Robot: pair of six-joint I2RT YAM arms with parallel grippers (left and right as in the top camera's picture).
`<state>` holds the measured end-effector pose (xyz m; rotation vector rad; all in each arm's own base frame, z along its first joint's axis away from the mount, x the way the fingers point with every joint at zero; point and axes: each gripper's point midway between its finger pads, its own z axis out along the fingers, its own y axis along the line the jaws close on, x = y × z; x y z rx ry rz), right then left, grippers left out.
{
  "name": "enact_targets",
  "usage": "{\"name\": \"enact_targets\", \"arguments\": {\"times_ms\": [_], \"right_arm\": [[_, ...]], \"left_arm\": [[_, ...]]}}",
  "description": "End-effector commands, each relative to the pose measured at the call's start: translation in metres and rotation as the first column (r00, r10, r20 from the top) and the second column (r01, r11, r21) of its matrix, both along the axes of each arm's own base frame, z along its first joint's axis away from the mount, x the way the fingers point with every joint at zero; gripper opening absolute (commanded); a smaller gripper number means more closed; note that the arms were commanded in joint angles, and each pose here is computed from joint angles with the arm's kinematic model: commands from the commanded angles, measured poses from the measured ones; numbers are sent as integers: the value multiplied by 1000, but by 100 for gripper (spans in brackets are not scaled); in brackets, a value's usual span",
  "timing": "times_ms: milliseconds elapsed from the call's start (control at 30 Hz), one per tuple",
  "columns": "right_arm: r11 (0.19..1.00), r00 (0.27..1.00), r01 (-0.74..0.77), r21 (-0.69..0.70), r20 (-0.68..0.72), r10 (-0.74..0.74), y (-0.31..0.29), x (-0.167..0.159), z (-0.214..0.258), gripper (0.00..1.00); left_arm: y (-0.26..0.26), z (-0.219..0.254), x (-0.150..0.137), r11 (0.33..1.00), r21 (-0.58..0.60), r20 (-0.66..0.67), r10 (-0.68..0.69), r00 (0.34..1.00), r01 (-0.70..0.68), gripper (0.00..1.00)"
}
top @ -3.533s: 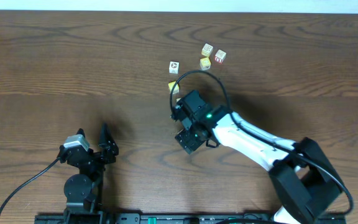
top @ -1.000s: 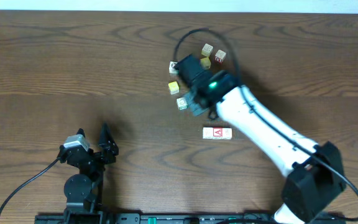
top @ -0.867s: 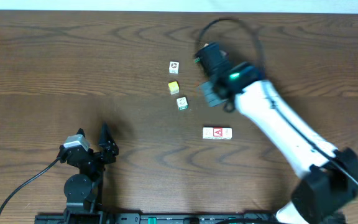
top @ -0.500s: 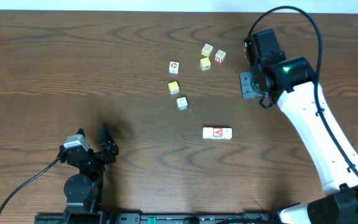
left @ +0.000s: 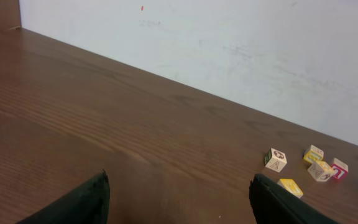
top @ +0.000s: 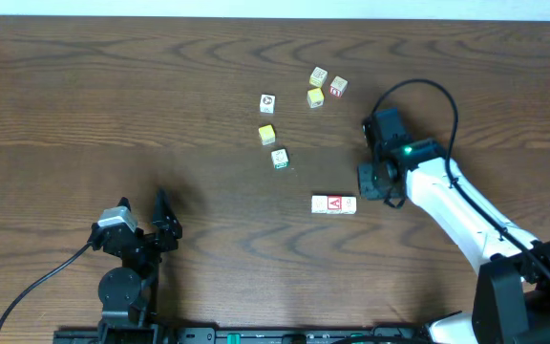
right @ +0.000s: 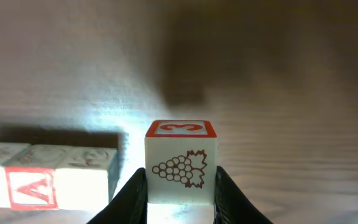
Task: Lift 5 blocks
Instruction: 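Lower the 3 block beside the 4 block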
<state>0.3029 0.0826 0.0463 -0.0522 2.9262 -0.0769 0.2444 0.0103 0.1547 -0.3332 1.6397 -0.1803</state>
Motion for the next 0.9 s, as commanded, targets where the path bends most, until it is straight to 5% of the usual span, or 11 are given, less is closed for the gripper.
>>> {"name": "enact_targets", "arguments": {"times_ms": [0,433,867], "right_arm": [[999,999,40,25,-36,-39,-1,-12,-14,1],[998,997,-14,56,-71,18,15,-31,-30,2],[998,998,-23,57,-58,26,18,-29,-30,12]], "left_arm": [[3,-18,-1,1000,3,-58,15,998,-14,73],[3,-18,-1,1000,3,-57,15,998,-14,72],[3,-18,-1,1000,3,-57,15,998,-14,72]]}}
